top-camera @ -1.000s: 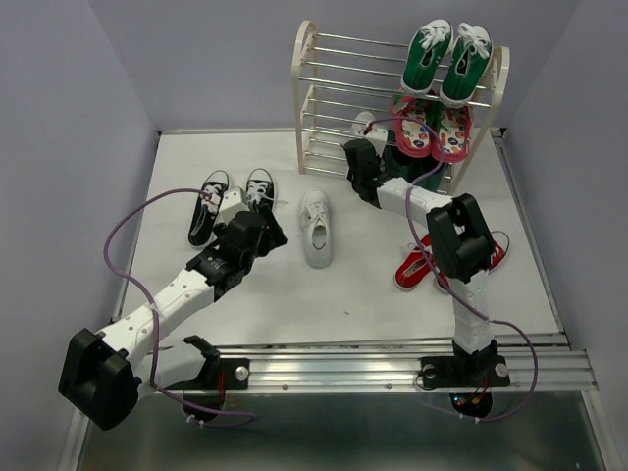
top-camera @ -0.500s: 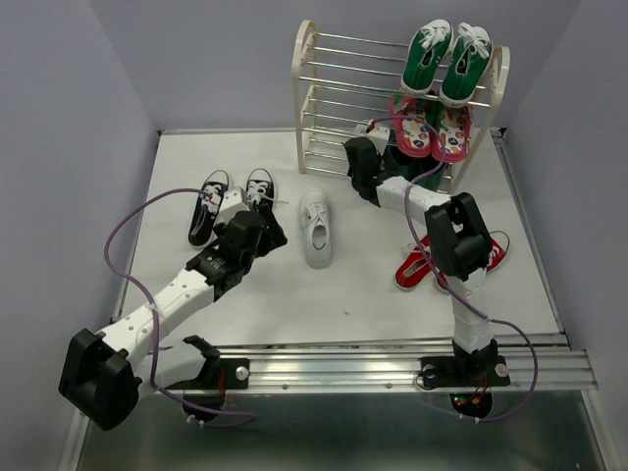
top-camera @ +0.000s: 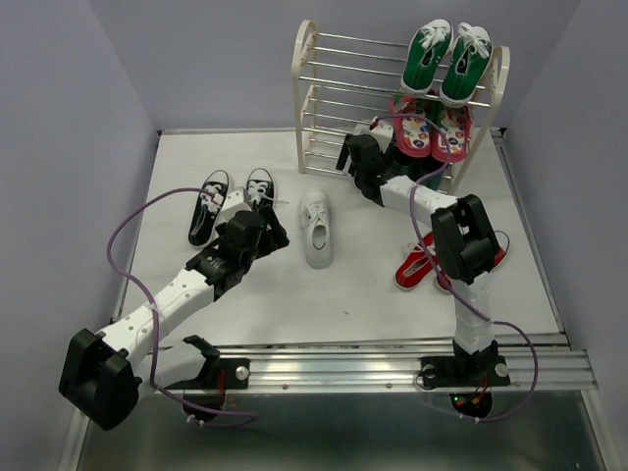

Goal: Place and organize the shoes onto the shoe shelf

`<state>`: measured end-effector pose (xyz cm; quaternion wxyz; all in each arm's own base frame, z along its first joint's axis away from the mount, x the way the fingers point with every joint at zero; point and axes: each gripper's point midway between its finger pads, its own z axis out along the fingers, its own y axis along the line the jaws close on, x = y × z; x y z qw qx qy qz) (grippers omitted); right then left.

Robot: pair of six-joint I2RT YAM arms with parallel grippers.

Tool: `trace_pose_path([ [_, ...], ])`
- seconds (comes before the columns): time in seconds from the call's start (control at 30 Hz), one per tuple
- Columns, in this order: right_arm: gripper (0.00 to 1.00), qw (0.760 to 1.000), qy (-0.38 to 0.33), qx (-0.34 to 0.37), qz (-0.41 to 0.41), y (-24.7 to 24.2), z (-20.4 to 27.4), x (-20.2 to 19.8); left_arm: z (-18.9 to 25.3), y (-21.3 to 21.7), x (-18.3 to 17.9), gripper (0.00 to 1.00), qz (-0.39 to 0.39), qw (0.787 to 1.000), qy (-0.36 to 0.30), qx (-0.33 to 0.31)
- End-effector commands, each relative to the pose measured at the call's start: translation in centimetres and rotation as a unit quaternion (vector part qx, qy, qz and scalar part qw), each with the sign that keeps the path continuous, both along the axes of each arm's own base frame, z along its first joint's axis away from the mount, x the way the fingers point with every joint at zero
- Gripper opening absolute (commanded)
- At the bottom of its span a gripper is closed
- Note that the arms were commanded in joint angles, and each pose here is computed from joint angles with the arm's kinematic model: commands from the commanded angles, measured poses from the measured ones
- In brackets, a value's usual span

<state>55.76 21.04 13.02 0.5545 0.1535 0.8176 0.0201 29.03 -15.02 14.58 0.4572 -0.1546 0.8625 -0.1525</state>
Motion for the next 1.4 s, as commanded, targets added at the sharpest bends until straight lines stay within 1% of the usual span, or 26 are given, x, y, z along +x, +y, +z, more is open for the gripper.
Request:
trace_pose_path([
  [0.0, 1.00, 0.997, -0.050, 0.060, 0.010, -0.2, 6.3, -1.4, 1.2, -0.7, 0.1, 0.99, -0.026, 1.000, -0.014, -0.008],
  [0.1, 1.00, 0.996, -0.039, 0.078, 0.028, -0.1, 6.4, -3.1, 1.0, -1.6, -0.1, 0.99, -0.052, 0.999, -0.007, -0.010],
  [0.2, 1.00, 0.995, -0.027, 0.088, 0.044, 0.0, 6.2, -6.2, 0.8, -2.8, -0.6, 0.99, -0.087, 0.996, -0.002, -0.018],
  [0.23, 1.00, 0.994, -0.025, 0.090, 0.051, 0.3, 6.1, -7.4, 0.9, -3.1, -0.6, 0.99, -0.091, 0.996, -0.002, -0.021],
  [0.27, 1.00, 0.994, -0.019, 0.092, 0.060, 0.1, 5.9, -9.4, 1.0, -3.8, -0.8, 0.99, -0.106, 0.994, -0.002, -0.025],
  [0.37, 1.00, 0.993, -0.013, 0.095, 0.067, -0.5, 5.5, -12.4, 1.2, -5.9, -1.2, 0.99, -0.138, 0.990, -0.009, -0.025],
  [0.43, 1.00, 0.992, 0.007, 0.103, 0.077, -1.9, 4.6, -15.9, 0.5, -8.0, -1.6, 0.99, -0.162, 0.987, -0.006, -0.016],
  [0.47, 1.00, 0.991, 0.007, 0.106, 0.076, -1.8, 4.6, -15.9, 1.0, -8.7, -1.8, 0.99, -0.173, 0.985, -0.011, -0.017],
  [0.5, 1.00, 0.991, 0.014, 0.106, 0.078, -2.6, 4.2, -17.4, 0.0, -9.4, -1.8, 0.99, -0.180, 0.984, 0.001, -0.005],
  [0.57, 1.00, 0.992, 0.013, 0.107, 0.070, -3.6, 4.1, -18.5, 0.1, -10.9, -1.8, 0.99, -0.189, 0.982, -0.002, 0.006],
  [0.6, 1.00, 0.993, 0.024, 0.100, 0.064, -4.6, 3.4, -19.9, -1.0, -11.3, -1.6, 0.99, -0.189, 0.982, 0.009, 0.017],
  [0.67, 1.00, 0.994, 0.023, 0.094, 0.050, -5.8, 3.2, -21.0, -1.0, -12.1, -0.9, 0.99, -0.183, 0.983, 0.011, 0.018],
  [0.73, 1.00, 0.996, 0.020, 0.082, 0.034, -7.4, 2.8, -22.1, -2.5, -12.3, -0.2, 0.99, -0.171, 0.984, 0.028, 0.033],
  [0.83, 1.00, 0.998, 0.019, 0.064, 0.018, -8.8, 2.8, -23.1, -2.8, -12.6, 1.3, 0.99, -0.148, 0.987, 0.035, 0.054],
  [0.93, 1.00, 0.998, 0.017, 0.058, 0.010, -9.5, 2.9, -23.5, -4.1, -12.6, 1.6, 0.99, -0.145, 0.985, 0.054, 0.076],
  [0.97, 1.00, 0.998, 0.015, 0.055, 0.006, -9.7, 2.9, -23.6, -4.2, -12.5, 2.1, 0.99, -0.132, 0.986, 0.055, 0.083],
  [1.03, 1.00, 0.999, 0.014, 0.052, 0.001, -10.0, 2.8, -23.6, -4.5, -12.5, 2.2, 0.99, -0.130, 0.986, 0.059, 0.090],
  [1.23, 1.00, 0.999, 0.012, 0.043, -0.006, -10.3, 2.9, -23.5, -5.5, -12.6, 2.5, 0.91, -0.119, 0.985, 0.076, 0.100],
  [1.27, 1.00, 0.999, 0.011, 0.042, -0.006, -10.3, 2.9, -23.4, -5.4, -12.6, 2.6, 0.87, -0.117, 0.985, 0.076, 0.099],
  [1.37, 1.00, 0.999, 0.009, 0.036, -0.014, -10.7, 2.9, -23.4, -5.9, -12.8, 2.6, 0.81, -0.121, 0.983, 0.084, 0.107],
])
